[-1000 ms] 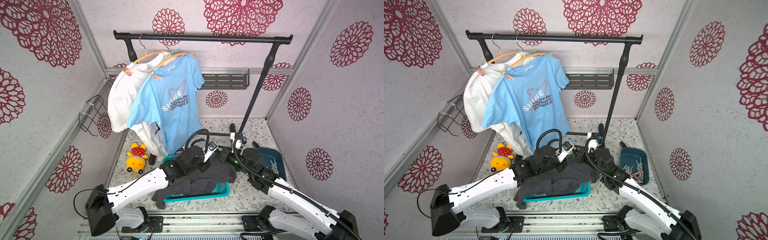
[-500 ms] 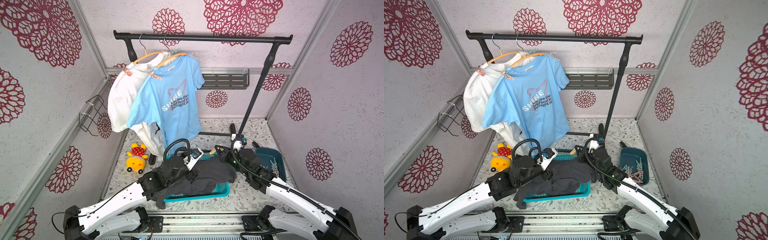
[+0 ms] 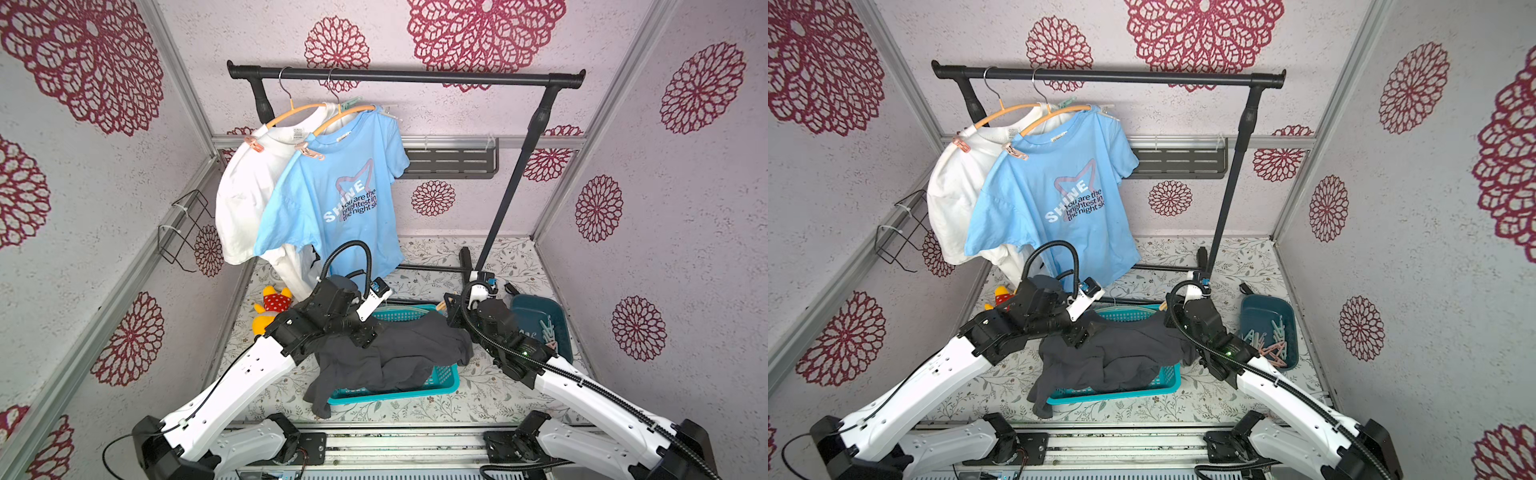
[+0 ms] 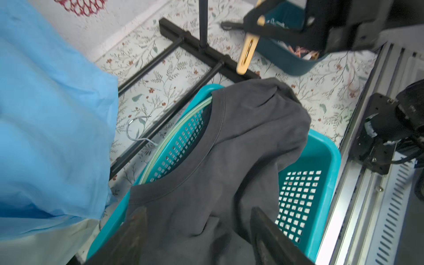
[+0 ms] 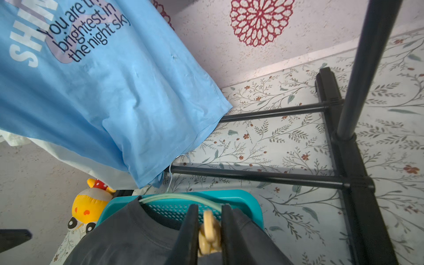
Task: Use clothespins to secure the t-shirt on both sides of the hanger
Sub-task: Open the clothespin, then pick up the hanger from the basket.
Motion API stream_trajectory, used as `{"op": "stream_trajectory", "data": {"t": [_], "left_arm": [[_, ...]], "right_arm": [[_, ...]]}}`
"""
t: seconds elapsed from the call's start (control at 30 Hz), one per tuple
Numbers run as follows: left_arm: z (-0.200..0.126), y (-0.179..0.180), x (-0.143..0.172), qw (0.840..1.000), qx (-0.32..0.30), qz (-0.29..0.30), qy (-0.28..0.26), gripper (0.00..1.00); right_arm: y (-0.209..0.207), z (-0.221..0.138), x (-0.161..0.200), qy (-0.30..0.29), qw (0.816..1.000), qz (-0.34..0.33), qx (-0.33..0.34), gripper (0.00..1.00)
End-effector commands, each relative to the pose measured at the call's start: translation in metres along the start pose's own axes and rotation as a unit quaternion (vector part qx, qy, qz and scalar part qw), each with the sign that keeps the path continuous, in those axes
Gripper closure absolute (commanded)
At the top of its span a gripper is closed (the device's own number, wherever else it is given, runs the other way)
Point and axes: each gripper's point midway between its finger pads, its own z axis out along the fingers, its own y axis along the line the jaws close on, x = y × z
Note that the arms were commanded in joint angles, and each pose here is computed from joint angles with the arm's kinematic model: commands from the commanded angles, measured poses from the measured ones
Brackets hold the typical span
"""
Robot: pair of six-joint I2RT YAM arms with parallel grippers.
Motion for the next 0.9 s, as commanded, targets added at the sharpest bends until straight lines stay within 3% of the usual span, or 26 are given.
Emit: {"op": "stream_trajectory", "data": {"t": [0.0,0.33,0.43,0.63,0.87], "left_arm": [[0.008,0.004,0.023,0.996,0.030,0.027,0.083,0.29],[0.060,0.060,0.035,0.982,0.006,0.031,0.187,0.38],[0.071,0.068,0.032,0.981,0.007,0.036,0.192,0.47],[0.095,0.071,0.033,0.977,0.027,0.047,0.205,0.44],[0.113,0.072,0.035,0.973,0.044,0.056,0.221,0.54]], "right_arm": [[-0.013,-0.006,-0.009,-0.013,0.999,-0.034,0.012,1.00],[-0.021,-0.014,-0.008,-0.010,0.998,-0.048,-0.030,1.00],[-0.022,-0.016,-0.008,-0.012,0.998,-0.049,-0.037,1.00],[-0.022,-0.016,-0.002,0.004,0.997,-0.058,-0.050,1.00],[-0.024,-0.020,0.001,0.005,0.997,-0.055,-0.054,1.00]]}}
